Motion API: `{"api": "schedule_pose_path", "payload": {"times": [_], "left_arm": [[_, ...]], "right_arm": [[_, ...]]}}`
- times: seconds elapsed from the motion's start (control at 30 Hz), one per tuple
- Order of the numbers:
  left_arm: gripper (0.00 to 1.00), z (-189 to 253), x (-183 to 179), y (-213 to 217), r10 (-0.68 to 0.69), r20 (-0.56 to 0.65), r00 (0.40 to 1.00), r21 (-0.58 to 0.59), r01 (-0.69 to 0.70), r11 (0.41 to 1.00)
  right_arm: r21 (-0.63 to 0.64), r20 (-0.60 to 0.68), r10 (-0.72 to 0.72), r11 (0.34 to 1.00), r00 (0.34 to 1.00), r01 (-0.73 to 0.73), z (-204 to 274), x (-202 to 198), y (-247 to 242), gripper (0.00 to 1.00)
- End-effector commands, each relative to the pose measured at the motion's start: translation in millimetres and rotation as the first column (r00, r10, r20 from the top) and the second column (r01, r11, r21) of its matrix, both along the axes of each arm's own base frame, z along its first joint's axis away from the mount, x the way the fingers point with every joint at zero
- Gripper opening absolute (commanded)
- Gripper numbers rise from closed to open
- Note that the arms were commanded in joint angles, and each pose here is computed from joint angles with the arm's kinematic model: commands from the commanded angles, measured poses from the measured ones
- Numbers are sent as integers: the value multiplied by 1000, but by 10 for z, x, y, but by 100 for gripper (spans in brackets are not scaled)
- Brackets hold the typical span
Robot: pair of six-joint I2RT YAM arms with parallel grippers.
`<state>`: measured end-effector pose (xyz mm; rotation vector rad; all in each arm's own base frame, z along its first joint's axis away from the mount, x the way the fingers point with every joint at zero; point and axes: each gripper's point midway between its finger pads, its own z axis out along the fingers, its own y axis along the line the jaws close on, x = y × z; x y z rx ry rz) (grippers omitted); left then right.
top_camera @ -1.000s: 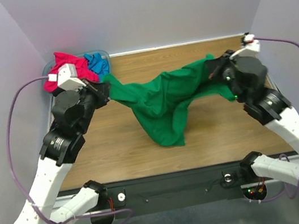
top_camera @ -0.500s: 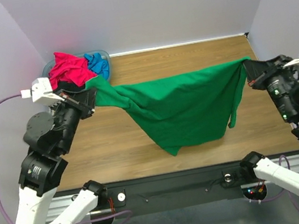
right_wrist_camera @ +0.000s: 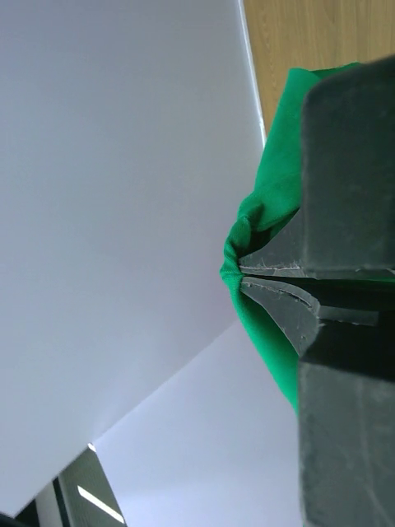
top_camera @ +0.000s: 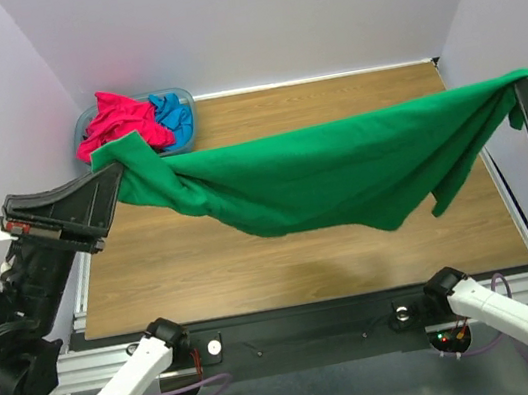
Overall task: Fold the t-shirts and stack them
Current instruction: Flatten the tshirt out
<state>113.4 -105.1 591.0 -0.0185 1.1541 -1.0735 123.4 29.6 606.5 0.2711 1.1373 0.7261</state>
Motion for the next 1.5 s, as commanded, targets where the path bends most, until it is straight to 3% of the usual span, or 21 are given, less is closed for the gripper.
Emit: {"api": "schedule_pose_path", "payload": {"times": [0.0, 0.13, 0.17, 0.3, 0.33, 0.37, 0.4, 0.43, 0.47, 0.53, 0.57, 0.6, 0.63, 0.73, 0.77, 1.0, 1.03, 1.1, 1.27, 1.3, 1.47], "left_arm": [[0, -195, 439, -24, 101, -92, 991, -8, -102, 995], [0, -924, 1192, -13, 304, -314, 900, 62, -300, 952], [0, -1167, 1399, 122, 416, -375, 829, 94, -412, 906], [0, -2753, 2092, 144, 628, -578, 521, 392, -498, 774], [16, -3313, 2216, 184, 641, -643, 420, 469, -445, 763], [36, -3327, 2233, 273, 651, -645, 399, 471, -464, 751], [56, -3827, 2256, 225, 638, -694, 333, 527, -369, 766], [72, -4057, 2233, 253, 636, -720, 277, 545, -341, 766], [96, -4221, 2198, 296, 645, -727, 233, 567, -325, 757], [98, -4471, 2075, 413, 687, -711, 153, 628, -303, 717], [98, -4460, 2023, 452, 690, -708, 149, 627, -317, 711], [98, -4438, 1987, 462, 687, -709, 157, 621, -322, 715], [98, -4387, 1976, 460, 679, -713, 175, 605, -336, 722], [98, -4151, 1934, 418, 637, -720, 274, 534, -367, 762], [99, -4047, 1908, 401, 619, -719, 316, 504, -376, 777], [98, -3952, 2019, 213, 556, -710, 433, 449, -330, 830], [99, -3899, 2091, 146, 540, -698, 470, 439, -315, 842], [98, -3870, 2262, -71, 477, -698, 534, 411, -248, 878], [98, -4074, 2721, -504, 416, -704, 576, 446, -97, 890], [99, -3945, 2880, -586, 401, -681, 612, 437, -99, 894], [98, -4171, 3480, -876, 397, -680, 617, 490, -20, 871]], "right_arm": [[-41, -115, -189, 982, 975, 185, -196, 450, -117, 0], [-206, -309, -399, 914, 863, 349, -832, 1274, -7, 0], [-258, -347, -496, 866, 796, 427, -1014, 1452, -72, 0], [-526, -429, -694, 712, 578, 465, -2041, 2343, 117, 0], [-593, -477, -682, 716, 555, 369, -2492, 2760, 230, 1], [-583, -474, -678, 720, 562, 377, -2465, 2779, 238, 1], [-595, -552, -643, 750, 531, 289, -2949, 3139, 263, 1], [-593, -588, -615, 770, 525, 238, -3153, 3302, 283, 6], [-577, -614, -586, 791, 530, 206, -3236, 3446, 314, 10], [-606, -658, -571, 788, 491, 104, -3670, 3646, 375, 31], [-601, -678, -557, 796, 480, 75, -3761, 3646, 415, 47], [-601, -684, -552, 797, 477, 62, -3807, 3634, 427, 87], [-595, -692, -545, 802, 474, 53, -3842, 3618, 434, 100], [-565, -724, -498, 825, 477, 2, -3920, 3433, 492, 100], [-524, -742, -436, 851, 509, -34, -3825, 3322, 577, 100], [-325, -875, -194, 914, 444, -242, -4444, 2140, 1002, 100], [-305, -900, -185, 915, 395, -265, -4713, 1925, 1012, 100], [-246, -918, -125, 924, 377, -293, -4816, 1711, 1124, 100], [-232, -943, -146, 933, 300, -276, -5198, 1500, 1035, 100], [-234, -944, -154, 935, 291, -265, -5234, 1497, 1019, 100], [-285, -944, -237, 936, 229, -206, -5493, 1515, 892, 100]]}}
